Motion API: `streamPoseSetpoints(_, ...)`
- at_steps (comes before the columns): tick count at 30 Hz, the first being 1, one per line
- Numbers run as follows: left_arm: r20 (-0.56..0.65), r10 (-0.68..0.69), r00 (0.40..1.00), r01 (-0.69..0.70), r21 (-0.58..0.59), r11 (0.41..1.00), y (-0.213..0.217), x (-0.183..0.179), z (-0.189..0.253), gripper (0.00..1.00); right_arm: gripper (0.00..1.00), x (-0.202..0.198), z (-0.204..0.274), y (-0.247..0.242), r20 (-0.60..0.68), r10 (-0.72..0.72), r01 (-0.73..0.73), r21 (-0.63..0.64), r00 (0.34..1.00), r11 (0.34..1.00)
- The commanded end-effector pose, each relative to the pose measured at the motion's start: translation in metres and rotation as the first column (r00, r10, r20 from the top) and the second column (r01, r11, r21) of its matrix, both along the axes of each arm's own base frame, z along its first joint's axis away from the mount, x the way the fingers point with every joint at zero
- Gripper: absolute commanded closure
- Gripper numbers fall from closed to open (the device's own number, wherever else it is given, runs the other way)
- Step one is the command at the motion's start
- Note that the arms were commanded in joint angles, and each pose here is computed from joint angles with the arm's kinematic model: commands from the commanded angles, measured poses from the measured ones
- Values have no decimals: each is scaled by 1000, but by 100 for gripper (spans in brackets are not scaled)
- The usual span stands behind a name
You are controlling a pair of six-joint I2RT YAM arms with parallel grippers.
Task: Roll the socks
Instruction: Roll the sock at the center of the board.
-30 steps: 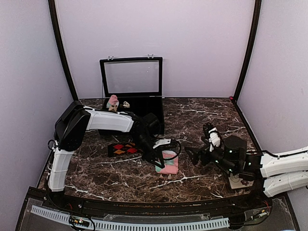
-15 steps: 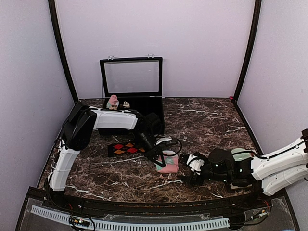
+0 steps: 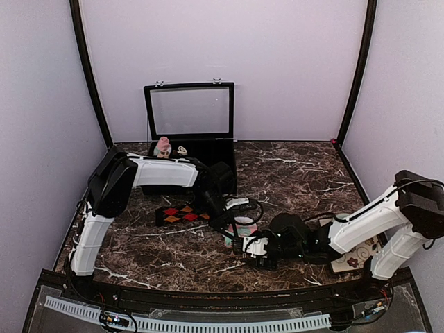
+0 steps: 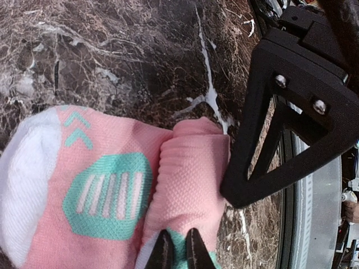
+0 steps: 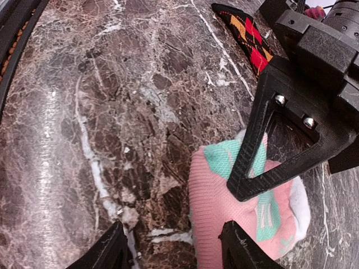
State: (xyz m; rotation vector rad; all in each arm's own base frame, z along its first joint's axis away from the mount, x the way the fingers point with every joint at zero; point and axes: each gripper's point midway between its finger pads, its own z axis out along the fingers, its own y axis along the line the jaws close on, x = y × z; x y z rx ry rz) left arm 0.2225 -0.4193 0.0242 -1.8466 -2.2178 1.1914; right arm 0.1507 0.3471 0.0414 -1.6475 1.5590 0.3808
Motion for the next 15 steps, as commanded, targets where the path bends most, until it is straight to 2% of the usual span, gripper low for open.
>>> streamPoseSetpoints(1, 119, -73, 990, 10, 461, 887, 86, 0, -129, 93, 44, 17, 13, 16, 57, 28, -30, 30, 998, 999)
streamPoseSetpoints(6, 111, -82, 990, 23, 453, 891, 85, -2, -127, 93, 47, 29, 3, 13, 72, 8, -8, -8, 997, 1000)
streamPoseSetpoints(12, 99, -92, 991, 39, 445, 895, 83, -3, -124, 93, 52, 29, -17, 1, 10, -10, 11, -58, 1000, 998)
streamPoseSetpoints(15, 98, -102, 990, 49, 441, 896, 82, -3, -121, 89, 57, 29, -33, -5, -13, -24, 22, -113, 1000, 993)
